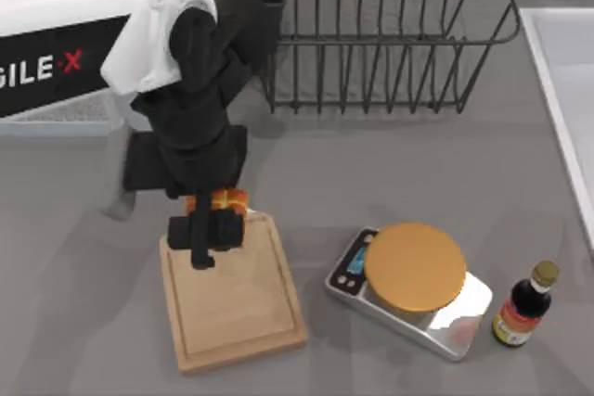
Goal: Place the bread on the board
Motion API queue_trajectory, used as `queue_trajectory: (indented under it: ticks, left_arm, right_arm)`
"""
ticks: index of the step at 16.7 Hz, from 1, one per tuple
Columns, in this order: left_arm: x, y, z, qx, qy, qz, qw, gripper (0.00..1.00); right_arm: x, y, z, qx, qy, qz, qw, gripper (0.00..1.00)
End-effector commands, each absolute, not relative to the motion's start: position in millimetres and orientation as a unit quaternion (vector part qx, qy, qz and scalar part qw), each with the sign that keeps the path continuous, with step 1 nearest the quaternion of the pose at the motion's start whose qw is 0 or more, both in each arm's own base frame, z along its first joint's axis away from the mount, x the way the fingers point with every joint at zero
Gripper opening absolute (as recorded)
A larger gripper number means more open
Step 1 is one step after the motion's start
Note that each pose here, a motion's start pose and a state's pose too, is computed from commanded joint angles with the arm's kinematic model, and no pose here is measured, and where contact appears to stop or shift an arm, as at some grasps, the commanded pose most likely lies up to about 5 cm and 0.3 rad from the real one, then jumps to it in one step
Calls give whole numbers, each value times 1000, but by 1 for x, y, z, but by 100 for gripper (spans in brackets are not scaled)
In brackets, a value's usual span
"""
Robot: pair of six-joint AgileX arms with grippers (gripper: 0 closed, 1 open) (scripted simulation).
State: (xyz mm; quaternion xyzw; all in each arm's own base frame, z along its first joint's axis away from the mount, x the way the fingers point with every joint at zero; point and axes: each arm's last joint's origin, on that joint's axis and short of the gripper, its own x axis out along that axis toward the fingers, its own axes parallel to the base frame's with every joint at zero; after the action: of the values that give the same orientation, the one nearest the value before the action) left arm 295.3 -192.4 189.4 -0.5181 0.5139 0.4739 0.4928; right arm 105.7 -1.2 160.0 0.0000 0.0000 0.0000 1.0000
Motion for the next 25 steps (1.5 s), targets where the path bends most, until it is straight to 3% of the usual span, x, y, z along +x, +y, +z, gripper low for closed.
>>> queue_trajectory:
  ticks: [8,25]
  left_arm:
    - [295,-192,184,-517,511,484,487,0]
    - [293,-194,139,-514,512,487,486,0]
  right_arm:
    - [106,-1,160,0,0,0,1000,100]
    - [106,-1,160,0,0,0,1000,100]
